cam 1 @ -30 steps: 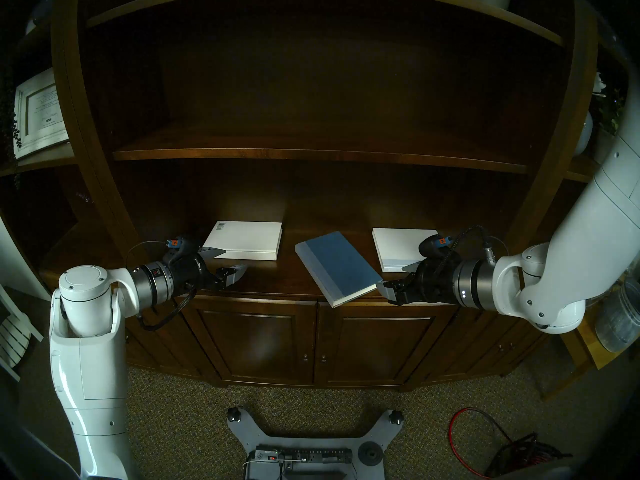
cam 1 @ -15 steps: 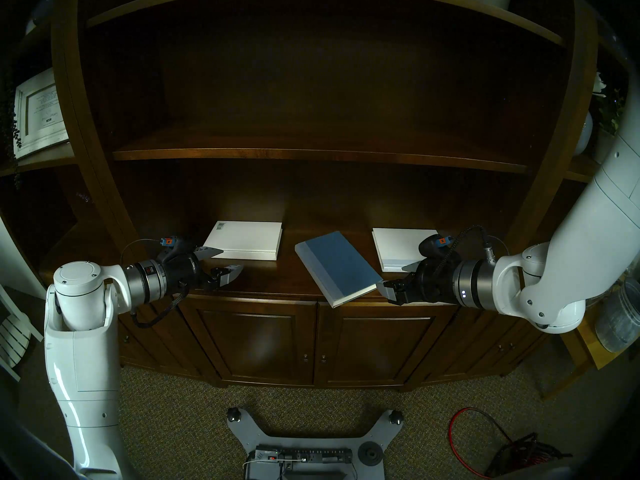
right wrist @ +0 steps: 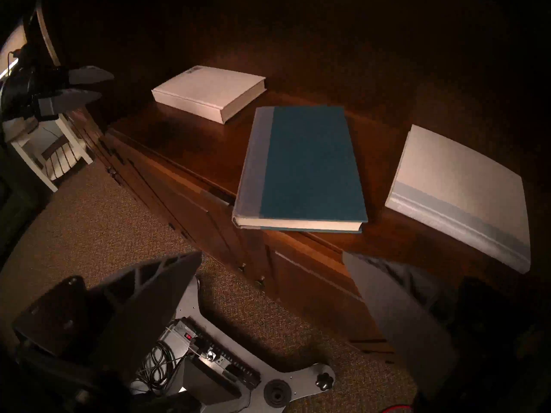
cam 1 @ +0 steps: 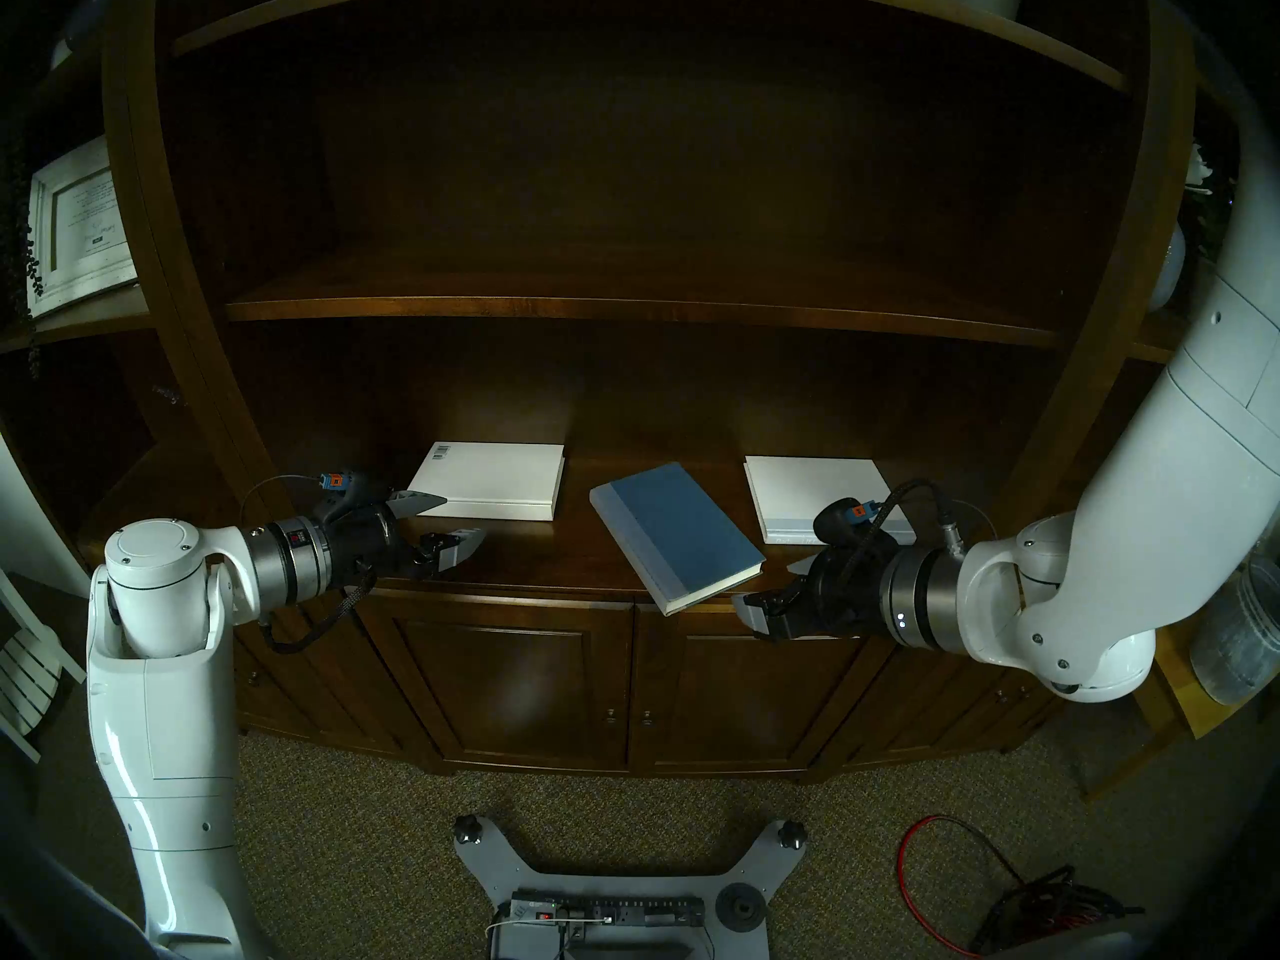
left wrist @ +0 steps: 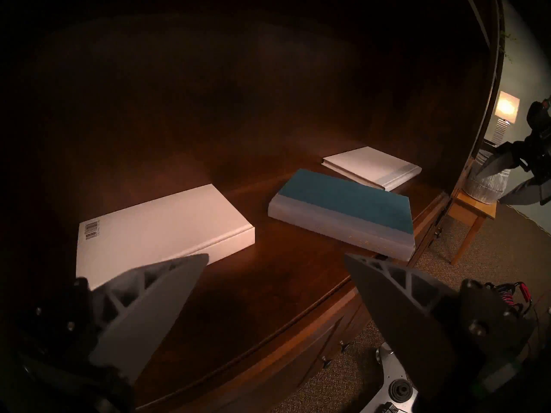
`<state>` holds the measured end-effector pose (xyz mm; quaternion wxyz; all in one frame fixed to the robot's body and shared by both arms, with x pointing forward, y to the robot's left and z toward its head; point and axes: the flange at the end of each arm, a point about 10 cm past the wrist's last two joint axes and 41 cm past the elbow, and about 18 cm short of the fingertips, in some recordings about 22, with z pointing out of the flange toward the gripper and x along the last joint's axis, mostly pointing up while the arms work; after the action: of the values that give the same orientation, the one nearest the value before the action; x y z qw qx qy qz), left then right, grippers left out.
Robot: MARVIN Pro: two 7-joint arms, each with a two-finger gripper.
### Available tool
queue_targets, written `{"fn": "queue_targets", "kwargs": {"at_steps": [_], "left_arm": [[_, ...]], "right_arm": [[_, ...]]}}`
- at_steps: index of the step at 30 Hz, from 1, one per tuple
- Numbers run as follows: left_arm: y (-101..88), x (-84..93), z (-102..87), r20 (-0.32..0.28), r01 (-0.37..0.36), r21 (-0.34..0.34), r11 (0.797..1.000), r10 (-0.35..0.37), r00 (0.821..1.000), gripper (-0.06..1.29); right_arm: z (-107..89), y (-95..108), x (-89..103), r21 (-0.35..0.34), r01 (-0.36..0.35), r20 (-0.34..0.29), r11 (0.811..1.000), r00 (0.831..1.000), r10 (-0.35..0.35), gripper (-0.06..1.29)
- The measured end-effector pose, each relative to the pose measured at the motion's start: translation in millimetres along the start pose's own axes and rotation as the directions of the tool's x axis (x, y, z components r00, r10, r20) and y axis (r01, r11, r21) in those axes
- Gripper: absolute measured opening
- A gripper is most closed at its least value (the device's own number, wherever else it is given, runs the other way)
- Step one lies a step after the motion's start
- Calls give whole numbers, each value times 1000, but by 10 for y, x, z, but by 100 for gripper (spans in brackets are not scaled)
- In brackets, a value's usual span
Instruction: Close the books and align them horizontally on the shelf
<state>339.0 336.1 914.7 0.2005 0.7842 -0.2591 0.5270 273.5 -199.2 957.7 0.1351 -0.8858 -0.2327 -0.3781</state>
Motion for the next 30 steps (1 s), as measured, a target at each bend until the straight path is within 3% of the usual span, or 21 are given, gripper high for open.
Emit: {"fn": "queue_targets", "kwargs": {"at_steps": [6,14,18,30], "left_arm": [[-1,2,-1,0,-1,-1,1000,1,1000,123],[-3,2,-2,0,-2,-1,1000,2,1000,123],[-3,3,-2,0,-2,-2,1000,2,1000,123],[-5,5,-3,-1,-2,-2,1000,2,1000,123]], "right_arm": [[106,-164,7,19,4,28,1000,1000,-4,124],[397,-421,136,69,50,60,996,997,-54,124],[639,-569,242,82,74,75,994,994,-80,124],[1099,-651,354,2,102,150,995,984,-101,124]]}}
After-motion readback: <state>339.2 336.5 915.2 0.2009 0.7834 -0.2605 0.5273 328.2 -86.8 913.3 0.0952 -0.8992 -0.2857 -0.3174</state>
